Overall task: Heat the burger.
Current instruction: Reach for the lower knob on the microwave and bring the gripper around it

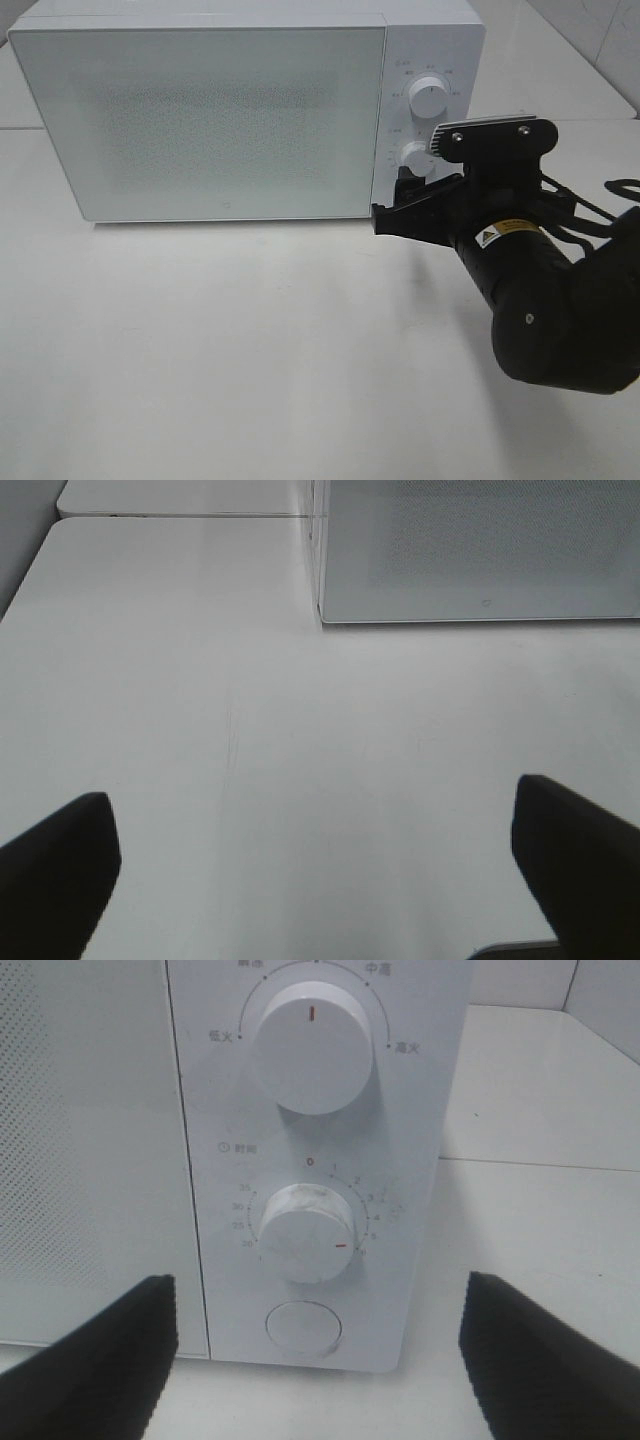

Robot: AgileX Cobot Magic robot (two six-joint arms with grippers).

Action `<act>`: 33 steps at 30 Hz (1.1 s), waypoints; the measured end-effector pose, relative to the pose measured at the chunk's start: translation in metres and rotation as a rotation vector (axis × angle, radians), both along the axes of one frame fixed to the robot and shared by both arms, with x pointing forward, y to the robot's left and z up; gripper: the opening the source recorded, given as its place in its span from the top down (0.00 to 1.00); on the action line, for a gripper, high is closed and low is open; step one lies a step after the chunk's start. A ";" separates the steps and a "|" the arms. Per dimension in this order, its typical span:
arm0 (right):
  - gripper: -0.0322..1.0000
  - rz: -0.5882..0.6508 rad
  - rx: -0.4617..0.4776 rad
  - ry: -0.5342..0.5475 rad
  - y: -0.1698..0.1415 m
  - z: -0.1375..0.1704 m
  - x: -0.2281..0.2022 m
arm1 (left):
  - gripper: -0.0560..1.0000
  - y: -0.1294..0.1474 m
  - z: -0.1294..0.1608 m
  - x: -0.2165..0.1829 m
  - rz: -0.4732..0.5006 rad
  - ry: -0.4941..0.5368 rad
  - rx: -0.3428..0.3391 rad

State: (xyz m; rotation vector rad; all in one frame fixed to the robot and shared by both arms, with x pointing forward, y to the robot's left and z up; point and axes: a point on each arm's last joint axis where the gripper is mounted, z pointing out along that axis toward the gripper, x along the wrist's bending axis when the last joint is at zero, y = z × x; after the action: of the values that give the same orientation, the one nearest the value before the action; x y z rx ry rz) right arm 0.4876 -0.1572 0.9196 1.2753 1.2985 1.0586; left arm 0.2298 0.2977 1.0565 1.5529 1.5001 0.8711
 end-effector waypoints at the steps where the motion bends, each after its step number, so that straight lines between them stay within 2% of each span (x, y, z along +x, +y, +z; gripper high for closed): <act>1: 0.24 0.000 0.000 0.001 0.004 -0.003 0.004 | 0.01 0.000 0.000 0.000 0.000 0.000 0.000; 12: 0.24 0.005 0.010 -0.015 0.017 -0.009 0.022 | 0.01 0.000 0.000 0.000 0.000 0.000 0.000; 19: 0.24 -0.023 0.063 -0.027 0.014 -0.013 0.037 | 0.01 0.000 0.000 0.000 0.000 0.000 0.000; 28: 0.24 -0.045 0.086 -0.035 0.023 -0.019 0.050 | 0.01 0.000 0.000 0.000 0.000 0.000 0.000; 33: 0.24 -0.065 0.072 -0.027 0.026 -0.026 0.056 | 0.01 0.000 0.000 0.000 0.000 0.000 0.000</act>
State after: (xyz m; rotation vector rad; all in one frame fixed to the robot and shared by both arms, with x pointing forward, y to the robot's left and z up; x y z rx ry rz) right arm 0.5433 -0.1312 0.8938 1.3433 1.2005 1.0816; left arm 0.2298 0.2977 1.0565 1.5529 1.5001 0.8711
